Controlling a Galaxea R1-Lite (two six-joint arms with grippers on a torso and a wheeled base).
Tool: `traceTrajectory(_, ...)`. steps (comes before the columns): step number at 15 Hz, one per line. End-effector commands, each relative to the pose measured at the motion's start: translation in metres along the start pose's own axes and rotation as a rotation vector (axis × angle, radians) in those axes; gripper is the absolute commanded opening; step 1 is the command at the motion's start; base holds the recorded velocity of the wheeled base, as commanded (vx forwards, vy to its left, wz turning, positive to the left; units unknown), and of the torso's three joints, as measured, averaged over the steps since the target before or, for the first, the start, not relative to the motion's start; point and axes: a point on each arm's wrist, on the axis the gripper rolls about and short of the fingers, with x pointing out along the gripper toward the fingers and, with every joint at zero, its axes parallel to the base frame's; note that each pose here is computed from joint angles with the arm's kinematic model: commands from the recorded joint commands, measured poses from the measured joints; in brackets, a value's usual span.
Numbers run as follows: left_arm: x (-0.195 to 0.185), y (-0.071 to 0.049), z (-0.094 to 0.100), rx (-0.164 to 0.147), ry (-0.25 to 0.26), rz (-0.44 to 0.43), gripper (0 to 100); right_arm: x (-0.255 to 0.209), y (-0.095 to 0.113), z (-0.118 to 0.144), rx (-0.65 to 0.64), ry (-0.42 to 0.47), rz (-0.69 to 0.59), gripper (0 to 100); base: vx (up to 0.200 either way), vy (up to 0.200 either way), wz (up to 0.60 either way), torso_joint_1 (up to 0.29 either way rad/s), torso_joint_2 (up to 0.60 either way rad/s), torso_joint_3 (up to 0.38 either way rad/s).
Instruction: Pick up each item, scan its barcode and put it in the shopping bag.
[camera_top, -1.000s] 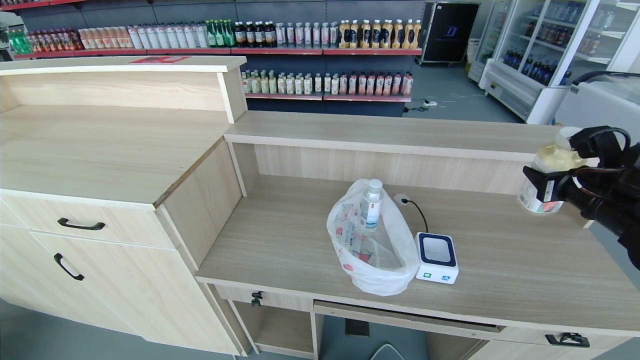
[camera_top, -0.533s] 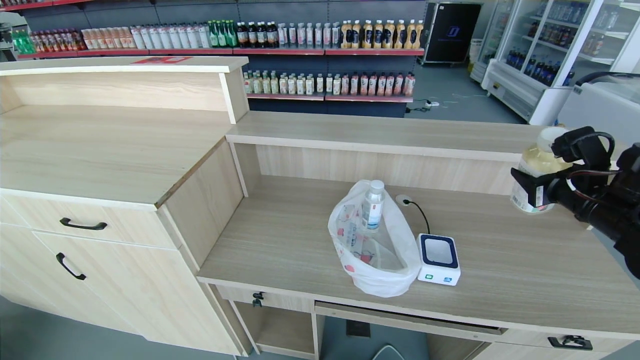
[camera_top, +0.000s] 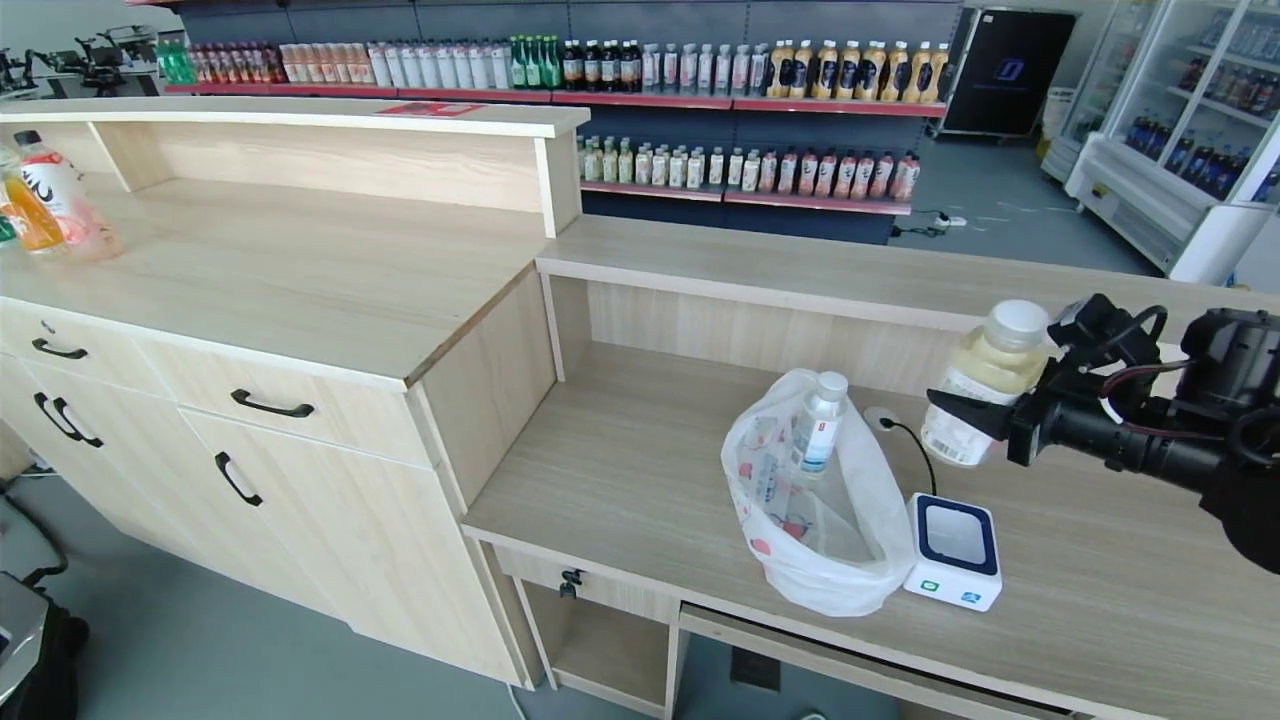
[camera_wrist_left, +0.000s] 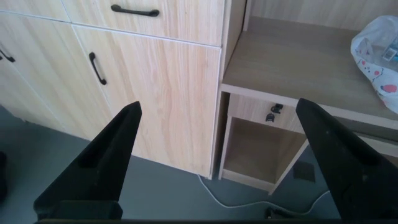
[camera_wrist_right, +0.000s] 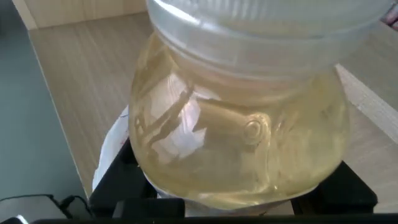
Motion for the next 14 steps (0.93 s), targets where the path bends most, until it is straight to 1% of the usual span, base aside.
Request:
traceTrajectory(1,0.000,0.000,0.000,0.000,0.001,0.001,100,0.009,0.001,-0.031,0.064,0.012,0.121,0,0.000,0.000,0.00,0.000,0.00,0.000)
traceTrajectory(3,0.000,0.000,0.000,0.000,0.001,0.001,100,0.016,0.003,-0.048,0.098,-0.001,0.210,0,0.000,0.000,0.00,0.000,0.00,0.000)
traceTrajectory(5,0.000,0.000,0.000,0.000,0.001,0.001,100,0.026,0.006,-0.068,0.118,0.028,0.233,0,0.000,0.000,0.00,0.000,0.00,0.000)
traceTrajectory(7,0.000,0.000,0.000,0.000,0.001,0.001,100,0.035,0.005,-0.081,0.135,0.041,0.244,0,0.000,0.000,0.00,0.000,0.00,0.000)
traceTrajectory(12,0.000,0.000,0.000,0.000,0.001,0.001,100,0.068,0.013,-0.104,0.143,0.040,0.296,0,0.000,0.000,0.00,0.000,0.00,0.000)
traceTrajectory(14,0.000,0.000,0.000,0.000,0.001,0.001,100,0.076,0.018,-0.107,0.136,0.031,0.312,0,0.000,0.000,0.00,0.000,0.00,0.000)
